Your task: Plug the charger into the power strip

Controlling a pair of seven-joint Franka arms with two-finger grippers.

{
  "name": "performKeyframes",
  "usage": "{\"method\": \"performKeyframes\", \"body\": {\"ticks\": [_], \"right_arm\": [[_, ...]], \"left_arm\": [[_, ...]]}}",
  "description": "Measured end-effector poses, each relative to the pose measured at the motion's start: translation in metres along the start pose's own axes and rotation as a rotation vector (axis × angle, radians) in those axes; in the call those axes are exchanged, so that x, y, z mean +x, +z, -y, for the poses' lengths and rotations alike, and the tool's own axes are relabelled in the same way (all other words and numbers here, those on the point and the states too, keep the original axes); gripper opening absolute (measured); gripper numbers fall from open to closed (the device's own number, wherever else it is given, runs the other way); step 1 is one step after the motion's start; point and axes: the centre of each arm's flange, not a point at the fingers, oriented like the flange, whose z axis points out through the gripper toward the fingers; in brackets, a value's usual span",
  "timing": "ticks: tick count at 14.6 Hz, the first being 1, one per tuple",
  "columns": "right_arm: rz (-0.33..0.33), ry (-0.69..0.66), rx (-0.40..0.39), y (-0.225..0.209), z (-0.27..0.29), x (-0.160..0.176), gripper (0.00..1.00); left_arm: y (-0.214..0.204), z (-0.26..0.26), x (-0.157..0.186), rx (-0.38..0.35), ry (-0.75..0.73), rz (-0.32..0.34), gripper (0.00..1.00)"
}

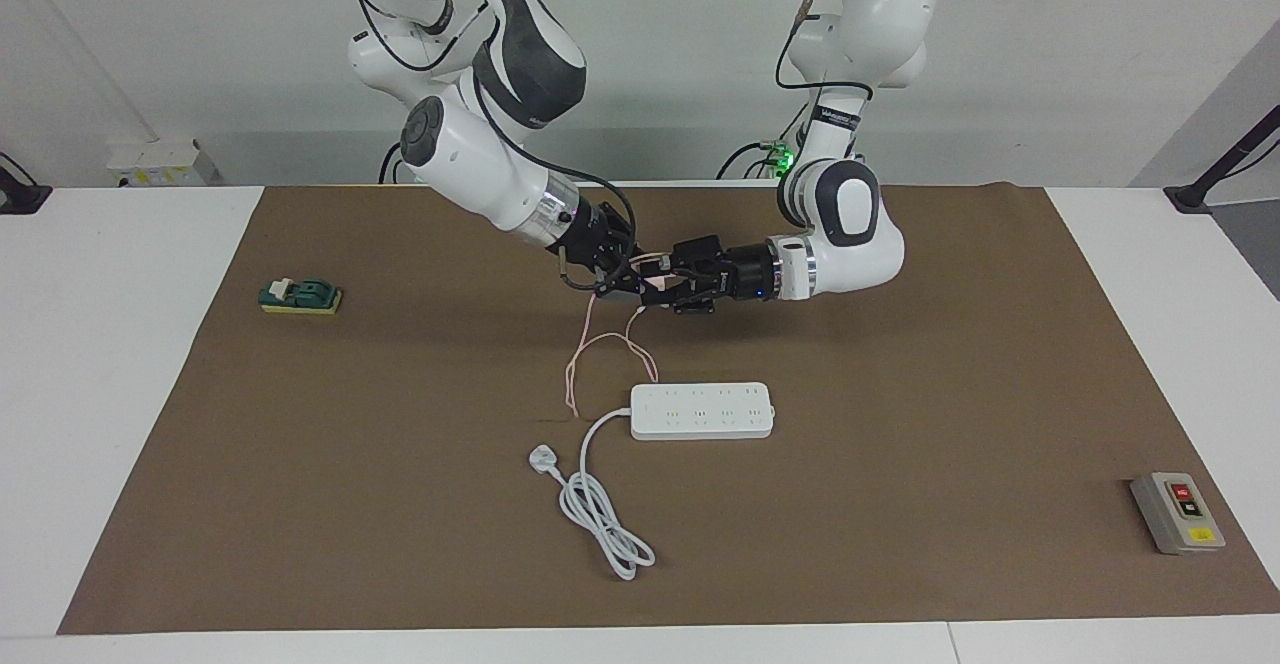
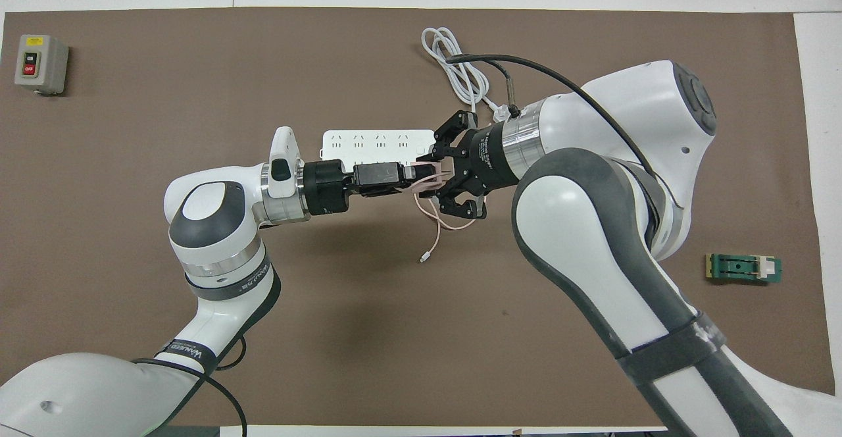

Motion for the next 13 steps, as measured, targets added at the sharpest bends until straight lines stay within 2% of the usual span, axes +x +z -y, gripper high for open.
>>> {"method": "performKeyframes", "body": {"ticks": [1, 3, 4, 5, 9, 13], "right_arm": [[0.000, 0.000, 0.001, -0.0002, 0.0002, 0.0001, 0.48], [-0.002, 0.005, -0.002, 0.0017, 0.0010, 0.0029, 0.48], [-0.002, 0.004, -0.001, 0.0014, 0.0012, 0.0024, 0.48], [-0.001, 0.004, 0.000, 0.0012, 0.0013, 0.0021, 0.48], [-0.001, 0.003, 0.001, 0.0010, 0.0012, 0.0016, 0.48], [0.001, 0.008, 0.009, -0.0011, 0.0023, -0.0002, 0.85]], "left_arm": [[-0.0001, -0.0006, -0.0002, -0.001, 0.000, 0.000, 0.57], [-0.0002, -0.0052, -0.0001, -0.010, 0.005, -0.001, 0.37], [-0.0001, -0.0054, -0.0003, -0.010, 0.009, -0.001, 0.37], [-0.0001, -0.0056, -0.0001, -0.012, 0.010, -0.002, 0.31], [-0.0004, -0.0057, -0.0001, -0.015, 0.010, -0.001, 0.31], [0.0006, -0.0029, -0.0032, -0.016, 0.020, 0.005, 0.31]]}}
